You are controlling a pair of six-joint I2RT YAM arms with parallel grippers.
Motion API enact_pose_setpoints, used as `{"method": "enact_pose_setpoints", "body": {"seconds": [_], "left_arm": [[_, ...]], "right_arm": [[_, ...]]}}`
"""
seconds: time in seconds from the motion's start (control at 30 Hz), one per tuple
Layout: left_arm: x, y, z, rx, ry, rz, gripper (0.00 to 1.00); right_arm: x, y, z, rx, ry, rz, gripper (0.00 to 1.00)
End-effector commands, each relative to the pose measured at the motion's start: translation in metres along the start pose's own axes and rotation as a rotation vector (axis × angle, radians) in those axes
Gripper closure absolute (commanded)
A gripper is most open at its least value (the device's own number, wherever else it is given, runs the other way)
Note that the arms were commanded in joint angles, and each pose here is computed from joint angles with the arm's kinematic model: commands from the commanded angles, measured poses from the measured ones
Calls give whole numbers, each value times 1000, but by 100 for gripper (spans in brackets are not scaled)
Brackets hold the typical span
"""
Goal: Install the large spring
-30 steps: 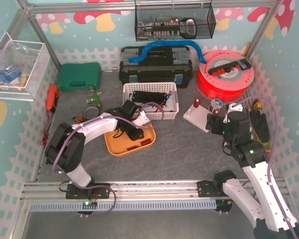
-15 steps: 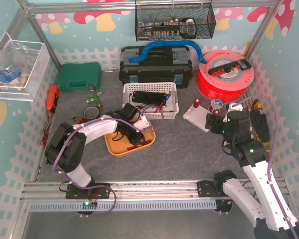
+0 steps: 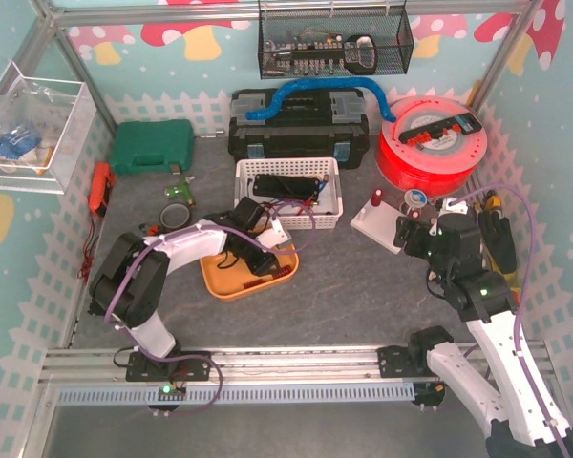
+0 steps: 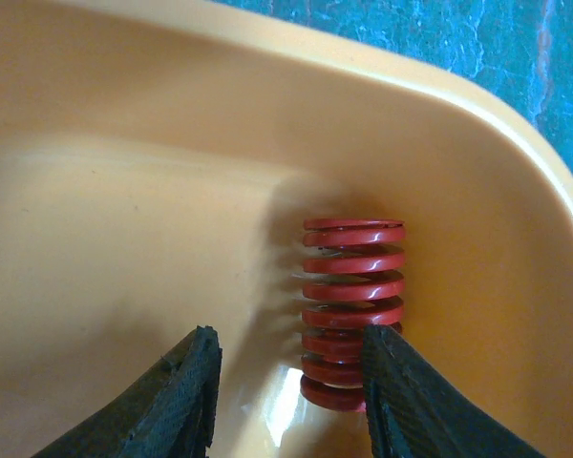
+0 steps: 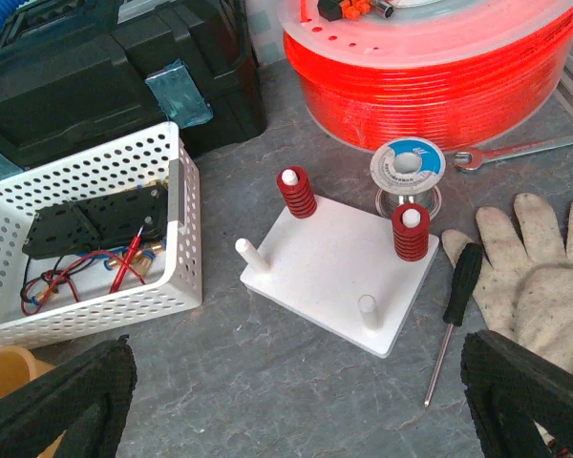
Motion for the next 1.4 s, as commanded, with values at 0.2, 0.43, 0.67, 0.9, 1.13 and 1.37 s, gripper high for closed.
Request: {"method": "enact_pose_setpoints", "body": {"seconds": [0.2, 0.43, 0.67, 0.9, 1.13, 1.37], "left_arm": [[-9, 12, 9, 48, 8, 30, 56], [-15, 14, 8, 44, 2, 34, 56], [-5, 1, 8, 86, -59, -8, 56], [6, -13, -8, -54, -114, -103, 50], [7, -3, -10, -76, -113, -81, 43], [3, 14, 0, 20, -112, -33, 39]], "right_arm": [[4, -8, 1, 8, 26, -18, 8], [4, -7, 0, 0, 25, -13, 8], [4, -7, 1, 8, 29, -11, 8], [2, -6, 0, 9, 33, -4, 8], [2, -7, 1, 10, 30, -3, 8], [7, -12, 1, 12, 23, -21, 8]]}}
Point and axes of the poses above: each gripper's point midway between its finger pads, its own y axis out along the fingers, its own z axis along the line the jaws close on, x = y × z, the point moved 9 cm from there along -y, back along the fingers
